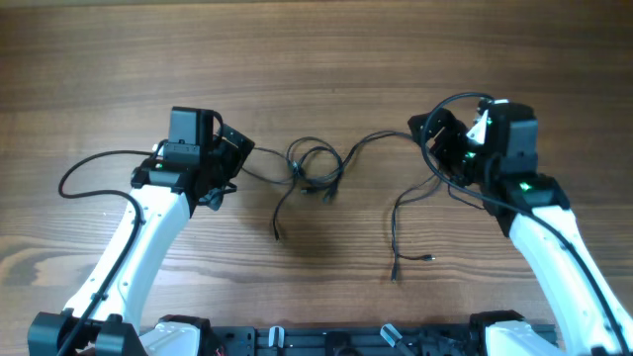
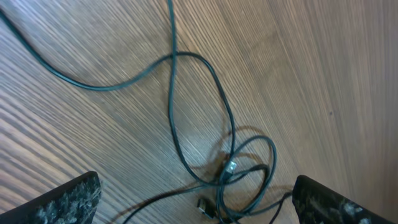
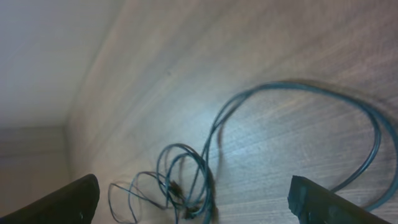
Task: Untangle cables
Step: 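Move the right gripper left toward the loosened cables on the table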
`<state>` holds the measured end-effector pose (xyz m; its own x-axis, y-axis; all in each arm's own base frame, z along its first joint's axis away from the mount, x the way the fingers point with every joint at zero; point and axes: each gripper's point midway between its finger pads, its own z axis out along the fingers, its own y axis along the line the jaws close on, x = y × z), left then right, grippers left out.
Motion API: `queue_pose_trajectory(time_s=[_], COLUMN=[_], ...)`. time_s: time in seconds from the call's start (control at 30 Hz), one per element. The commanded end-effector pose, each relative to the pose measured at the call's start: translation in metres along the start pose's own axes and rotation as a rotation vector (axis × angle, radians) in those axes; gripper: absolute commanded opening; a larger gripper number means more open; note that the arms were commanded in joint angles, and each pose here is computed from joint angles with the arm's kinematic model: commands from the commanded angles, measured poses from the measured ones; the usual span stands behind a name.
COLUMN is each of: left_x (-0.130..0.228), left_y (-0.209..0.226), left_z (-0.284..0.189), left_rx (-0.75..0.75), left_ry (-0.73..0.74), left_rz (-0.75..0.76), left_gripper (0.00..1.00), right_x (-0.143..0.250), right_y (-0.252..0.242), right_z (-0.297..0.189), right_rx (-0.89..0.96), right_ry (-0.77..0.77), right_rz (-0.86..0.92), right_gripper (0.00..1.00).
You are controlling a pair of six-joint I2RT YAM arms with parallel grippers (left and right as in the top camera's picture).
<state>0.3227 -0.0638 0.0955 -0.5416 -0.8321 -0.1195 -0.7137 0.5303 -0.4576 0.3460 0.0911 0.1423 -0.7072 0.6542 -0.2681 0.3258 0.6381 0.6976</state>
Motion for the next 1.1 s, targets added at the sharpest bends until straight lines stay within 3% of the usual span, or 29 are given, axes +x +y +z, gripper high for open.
queue_pose_trajectory(time_s=[0.0,0.3,0.53,0.73,1.0,1.07], left_x=[0.011,0.012,0.012,0.012,0.012,0.013], left_y=[-0.004,-0.008,-0.008,-0.008,-0.008,-0.008], left_z=[0.003,0.004,0.004,0.004,0.004,0.004], left_rx=[0.002,0.013,0.013,0.012,0.012,0.013], left_ry=[0.02,0.017,0.016,0.017,0.017,0.017], left_rz=[0.017,0.026,0.026,0.027,0.026,0.028], left_gripper=[1.0,1.0,1.0,1.0,1.0,1.0], right_x=[0.011,0.046,0.062,0.08,0.106,0.106], right_y=[-0.007,-0.025,-0.009,-0.011,-0.007,-0.013], right_z=[0.022,0.077,0.105,0.116,0.156,0.16], right_rx=[0.017,0.06,0.045,0.081,0.056,0.076], right_ry=[0.098,0.247,0.215,0.223,0.195,0.188], right_rz=[0.088,0.138,0.082,0.056,-0.043,-0.042], right_gripper=[1.0,1.0,0.99,0.87,0.79,0.7])
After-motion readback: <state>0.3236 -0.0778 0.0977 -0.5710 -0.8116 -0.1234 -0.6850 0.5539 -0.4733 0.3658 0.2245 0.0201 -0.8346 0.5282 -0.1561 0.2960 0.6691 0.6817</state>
